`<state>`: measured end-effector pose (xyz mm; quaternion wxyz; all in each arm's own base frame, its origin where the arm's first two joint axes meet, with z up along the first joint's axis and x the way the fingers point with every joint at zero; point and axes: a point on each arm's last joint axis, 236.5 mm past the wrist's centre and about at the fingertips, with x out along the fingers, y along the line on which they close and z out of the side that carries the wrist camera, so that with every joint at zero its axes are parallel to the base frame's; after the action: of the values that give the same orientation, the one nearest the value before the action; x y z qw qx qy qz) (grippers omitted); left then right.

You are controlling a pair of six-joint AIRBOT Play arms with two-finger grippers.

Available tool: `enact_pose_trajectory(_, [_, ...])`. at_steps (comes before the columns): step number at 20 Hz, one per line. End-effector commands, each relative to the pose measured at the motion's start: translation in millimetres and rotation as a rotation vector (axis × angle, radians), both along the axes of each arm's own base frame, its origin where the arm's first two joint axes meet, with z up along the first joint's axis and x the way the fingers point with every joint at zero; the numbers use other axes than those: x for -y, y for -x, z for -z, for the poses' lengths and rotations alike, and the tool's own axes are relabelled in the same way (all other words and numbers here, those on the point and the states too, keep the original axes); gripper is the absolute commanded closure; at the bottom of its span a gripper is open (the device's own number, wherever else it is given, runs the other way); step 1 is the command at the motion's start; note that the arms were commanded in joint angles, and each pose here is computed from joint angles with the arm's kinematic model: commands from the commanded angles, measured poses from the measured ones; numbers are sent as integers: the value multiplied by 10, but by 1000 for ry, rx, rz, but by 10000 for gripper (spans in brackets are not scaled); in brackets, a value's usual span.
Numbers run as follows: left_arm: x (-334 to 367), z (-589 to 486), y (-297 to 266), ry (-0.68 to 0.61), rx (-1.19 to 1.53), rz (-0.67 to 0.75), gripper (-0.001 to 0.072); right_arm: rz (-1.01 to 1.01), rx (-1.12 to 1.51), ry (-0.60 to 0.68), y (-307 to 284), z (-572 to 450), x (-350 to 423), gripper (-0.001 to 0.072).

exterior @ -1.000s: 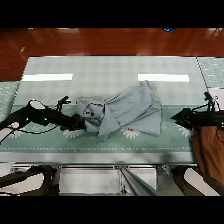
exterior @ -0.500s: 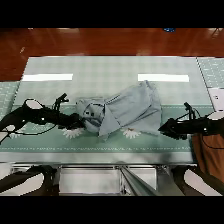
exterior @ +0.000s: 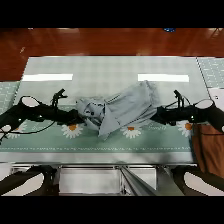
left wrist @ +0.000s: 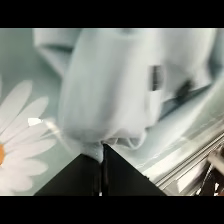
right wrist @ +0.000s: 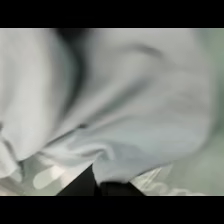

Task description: Fold the shirts.

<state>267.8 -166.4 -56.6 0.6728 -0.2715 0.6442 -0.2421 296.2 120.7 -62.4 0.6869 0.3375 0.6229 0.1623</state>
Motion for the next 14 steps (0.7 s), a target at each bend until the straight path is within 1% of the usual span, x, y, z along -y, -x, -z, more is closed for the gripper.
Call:
enact_pose_trajectory(1, [-14, -652, -449, 36, 187, -50, 689, -70, 238, 0, -499, -925, -59, 689])
enact_pose_trajectory(4, [-162, -2086, -964, 122, 545, -149, 689, -75, 547, 117, -925, -2171, 107, 690])
enact_pose_trajectory(6, [-384, -3113, -1042, 120, 782, -215, 689, -59, 755, 210, -1019, -3103, 228, 690])
enact_pose_trajectory(8, [-612, -4162, -881, 86, 1038, -265, 689, -50, 949, 283, -889, -4003, 282, 690])
enact_pose_trajectory(10, [-782, -4970, -581, 38, 1244, -314, 689, -55, 1109, 325, -626, -4693, 262, 690])
enact_pose_trajectory(13, [-876, -5728, -44, -64, 1463, -352, 689, -26, 1325, 362, -82, -5458, 216, 690])
enact_pose_trajectory(14, [-869, -5875, 126, -103, 1516, -357, 689, -4, 1367, 398, 104, -5578, 258, 690])
